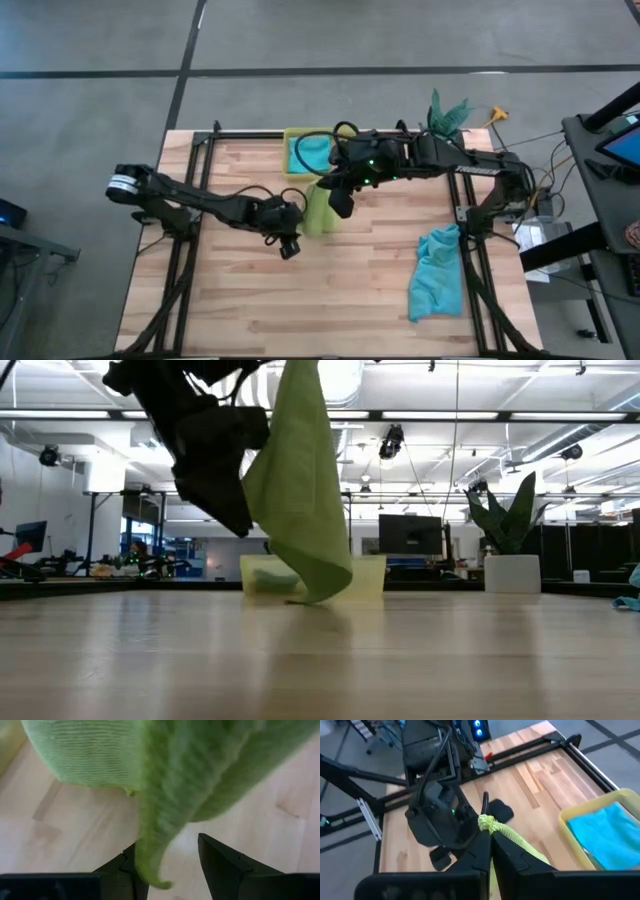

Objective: Fold microfiber towels
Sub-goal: Fold the green microfiber cloth

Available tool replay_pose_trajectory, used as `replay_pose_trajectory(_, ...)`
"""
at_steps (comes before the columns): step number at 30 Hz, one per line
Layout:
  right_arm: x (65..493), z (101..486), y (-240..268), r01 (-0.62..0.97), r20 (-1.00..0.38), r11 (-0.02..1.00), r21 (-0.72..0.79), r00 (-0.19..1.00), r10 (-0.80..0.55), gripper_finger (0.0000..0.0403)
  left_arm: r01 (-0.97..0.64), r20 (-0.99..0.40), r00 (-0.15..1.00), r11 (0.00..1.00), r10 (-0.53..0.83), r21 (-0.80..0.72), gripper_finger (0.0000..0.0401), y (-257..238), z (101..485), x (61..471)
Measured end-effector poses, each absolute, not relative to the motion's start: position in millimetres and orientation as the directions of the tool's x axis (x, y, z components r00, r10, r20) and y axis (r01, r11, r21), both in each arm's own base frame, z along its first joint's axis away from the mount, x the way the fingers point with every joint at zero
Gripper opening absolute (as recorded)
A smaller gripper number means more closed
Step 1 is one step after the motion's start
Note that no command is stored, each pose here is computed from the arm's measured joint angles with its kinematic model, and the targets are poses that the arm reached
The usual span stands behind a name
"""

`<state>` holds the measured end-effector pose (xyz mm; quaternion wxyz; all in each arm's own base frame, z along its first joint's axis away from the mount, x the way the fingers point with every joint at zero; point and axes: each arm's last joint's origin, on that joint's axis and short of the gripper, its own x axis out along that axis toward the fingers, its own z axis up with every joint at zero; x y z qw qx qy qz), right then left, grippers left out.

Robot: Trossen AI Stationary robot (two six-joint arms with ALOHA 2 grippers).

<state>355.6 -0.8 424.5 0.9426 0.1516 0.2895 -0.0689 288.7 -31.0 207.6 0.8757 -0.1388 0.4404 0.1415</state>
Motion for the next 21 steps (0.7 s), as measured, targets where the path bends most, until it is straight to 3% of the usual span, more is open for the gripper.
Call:
replay_pose_trajectory(7, 347.0, 422.7, -1.1, 0.220, -0.643, 0.957, 0.188, 0.765, -0.049, 0.0008, -0.404, -0.782, 0.601, 0.907, 0.165, -0.119, 0.0141, -29.8, 216.3, 285.6)
replay_pose_trajectory(21, 349.7, 416.9, -2.4, 0.224, -0.645, 0.957, 0.184, 0.762, -0.055, 0.0008, -0.308, -0.719, 0.683, 0.943, 0.129, -0.124, 0.0141, -29.2, 243.0, 273.6)
